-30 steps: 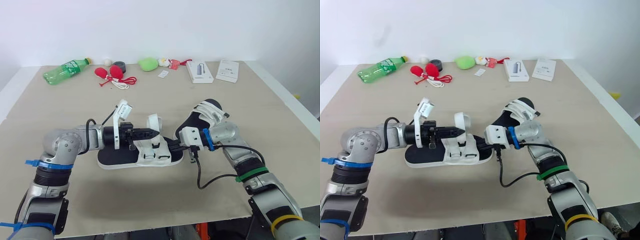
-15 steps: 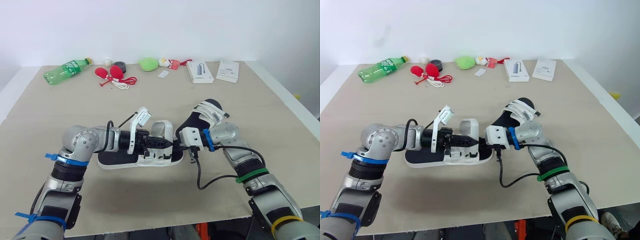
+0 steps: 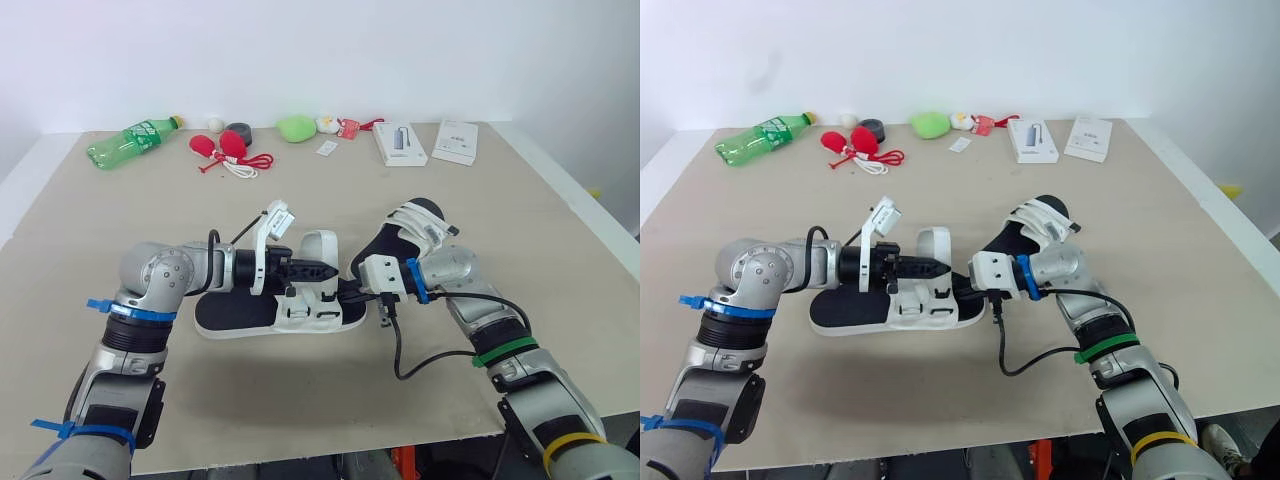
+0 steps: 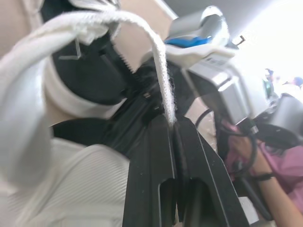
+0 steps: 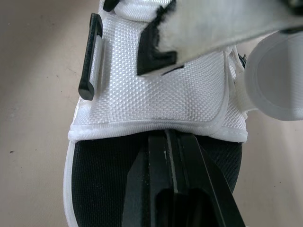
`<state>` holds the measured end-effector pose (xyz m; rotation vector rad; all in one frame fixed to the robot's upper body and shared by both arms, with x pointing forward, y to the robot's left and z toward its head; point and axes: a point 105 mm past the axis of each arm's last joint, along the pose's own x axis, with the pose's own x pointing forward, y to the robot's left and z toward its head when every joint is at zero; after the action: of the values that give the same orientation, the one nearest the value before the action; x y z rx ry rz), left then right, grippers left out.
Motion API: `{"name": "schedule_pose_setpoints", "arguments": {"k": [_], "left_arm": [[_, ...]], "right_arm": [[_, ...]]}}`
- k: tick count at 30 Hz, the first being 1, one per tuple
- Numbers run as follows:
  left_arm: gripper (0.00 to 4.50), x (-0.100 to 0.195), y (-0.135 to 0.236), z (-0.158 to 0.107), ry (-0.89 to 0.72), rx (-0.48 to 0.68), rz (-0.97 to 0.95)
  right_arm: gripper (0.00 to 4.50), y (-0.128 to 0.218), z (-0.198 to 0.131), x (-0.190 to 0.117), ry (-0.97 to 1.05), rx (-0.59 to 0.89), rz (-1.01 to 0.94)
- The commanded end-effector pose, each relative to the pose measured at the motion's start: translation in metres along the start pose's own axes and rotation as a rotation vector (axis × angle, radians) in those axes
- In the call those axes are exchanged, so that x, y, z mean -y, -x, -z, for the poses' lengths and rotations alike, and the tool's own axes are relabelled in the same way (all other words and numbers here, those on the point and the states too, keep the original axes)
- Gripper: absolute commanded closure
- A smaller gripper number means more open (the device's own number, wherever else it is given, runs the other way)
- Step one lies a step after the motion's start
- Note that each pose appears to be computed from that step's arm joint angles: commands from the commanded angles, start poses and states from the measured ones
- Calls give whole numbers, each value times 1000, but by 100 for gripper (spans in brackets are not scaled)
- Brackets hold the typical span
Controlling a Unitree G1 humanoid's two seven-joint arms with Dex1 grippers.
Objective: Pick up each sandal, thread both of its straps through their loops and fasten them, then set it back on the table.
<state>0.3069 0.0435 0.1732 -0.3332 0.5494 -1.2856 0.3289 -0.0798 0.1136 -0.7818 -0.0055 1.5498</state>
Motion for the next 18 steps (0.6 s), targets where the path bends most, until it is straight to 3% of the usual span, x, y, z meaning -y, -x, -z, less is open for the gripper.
{"name": "schedule_pose_setpoints", "arguments": {"k": [1, 14, 18], "left_arm": [[446, 10, -5, 7, -31, -22, 38], [446, 18, -8, 3, 29, -9, 68], [446, 13, -5, 19, 37, -75, 37]], "right_arm": [[450, -1, 25, -19, -74, -88, -55], [450, 0, 25, -17, -74, -93, -48], [450, 0, 26, -17, -75, -95, -47]]}}
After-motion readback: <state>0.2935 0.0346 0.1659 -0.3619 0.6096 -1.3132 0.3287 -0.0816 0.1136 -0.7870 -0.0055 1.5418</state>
